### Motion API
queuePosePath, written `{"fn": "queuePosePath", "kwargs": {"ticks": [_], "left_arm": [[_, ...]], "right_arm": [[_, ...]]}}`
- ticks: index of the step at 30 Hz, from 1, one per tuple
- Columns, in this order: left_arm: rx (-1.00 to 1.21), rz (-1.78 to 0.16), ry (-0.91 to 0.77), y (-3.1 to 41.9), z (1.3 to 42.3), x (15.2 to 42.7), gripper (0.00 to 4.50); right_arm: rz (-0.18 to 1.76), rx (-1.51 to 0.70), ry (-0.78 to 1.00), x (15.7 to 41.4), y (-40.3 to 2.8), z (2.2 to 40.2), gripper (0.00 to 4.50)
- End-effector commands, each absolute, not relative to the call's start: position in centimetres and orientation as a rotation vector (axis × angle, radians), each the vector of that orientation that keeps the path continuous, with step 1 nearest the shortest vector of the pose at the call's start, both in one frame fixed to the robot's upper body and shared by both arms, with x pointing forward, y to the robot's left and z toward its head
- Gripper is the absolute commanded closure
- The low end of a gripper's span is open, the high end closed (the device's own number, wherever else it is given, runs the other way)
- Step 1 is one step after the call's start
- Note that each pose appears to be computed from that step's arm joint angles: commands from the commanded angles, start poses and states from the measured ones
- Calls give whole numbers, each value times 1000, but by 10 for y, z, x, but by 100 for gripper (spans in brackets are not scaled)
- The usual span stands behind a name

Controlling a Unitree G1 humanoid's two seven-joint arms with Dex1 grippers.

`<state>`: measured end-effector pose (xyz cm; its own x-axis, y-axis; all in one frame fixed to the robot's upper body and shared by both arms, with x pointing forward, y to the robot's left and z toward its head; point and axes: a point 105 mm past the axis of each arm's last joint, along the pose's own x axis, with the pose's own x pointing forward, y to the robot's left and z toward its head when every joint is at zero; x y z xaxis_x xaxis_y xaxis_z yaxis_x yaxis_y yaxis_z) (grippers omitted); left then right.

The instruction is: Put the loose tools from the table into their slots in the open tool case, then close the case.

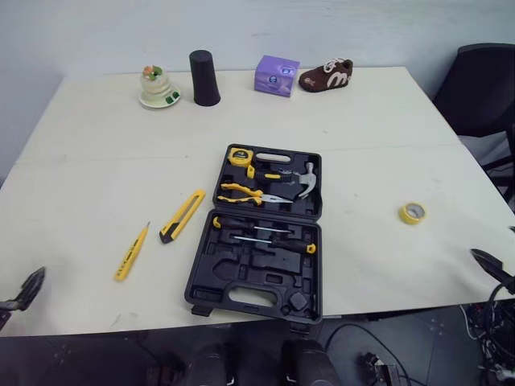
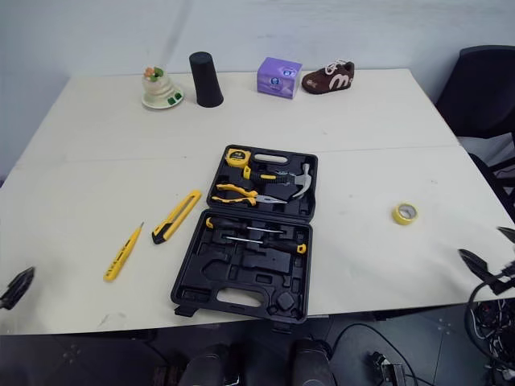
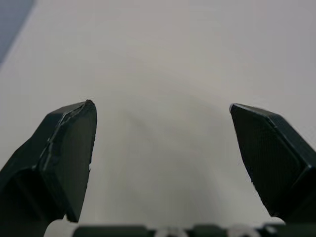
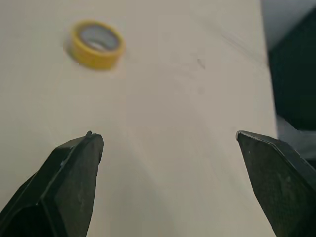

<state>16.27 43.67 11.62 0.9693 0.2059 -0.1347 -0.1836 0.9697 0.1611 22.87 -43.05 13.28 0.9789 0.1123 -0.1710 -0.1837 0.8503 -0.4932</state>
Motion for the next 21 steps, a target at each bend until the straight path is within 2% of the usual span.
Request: {"fn": "queuePosePath", "kwargs": {"ticks": [1, 5, 8, 16, 21], "left_arm": [[195, 328, 134, 452, 123, 142, 0], [194, 319, 129, 448, 121, 137, 0], [186, 313, 129, 452, 118, 137, 0], [200, 220, 128, 444, 120, 163, 0], [204, 206, 117, 445, 125, 169, 0]], "right_arm": [[44, -594, 153, 222, -455, 145, 3], [32, -557, 146, 225, -458, 143, 3], [103, -552, 113, 228, -443, 141, 3], [183, -545, 83, 231, -427, 148, 3], [192, -546, 78, 232, -422, 145, 3]]}}
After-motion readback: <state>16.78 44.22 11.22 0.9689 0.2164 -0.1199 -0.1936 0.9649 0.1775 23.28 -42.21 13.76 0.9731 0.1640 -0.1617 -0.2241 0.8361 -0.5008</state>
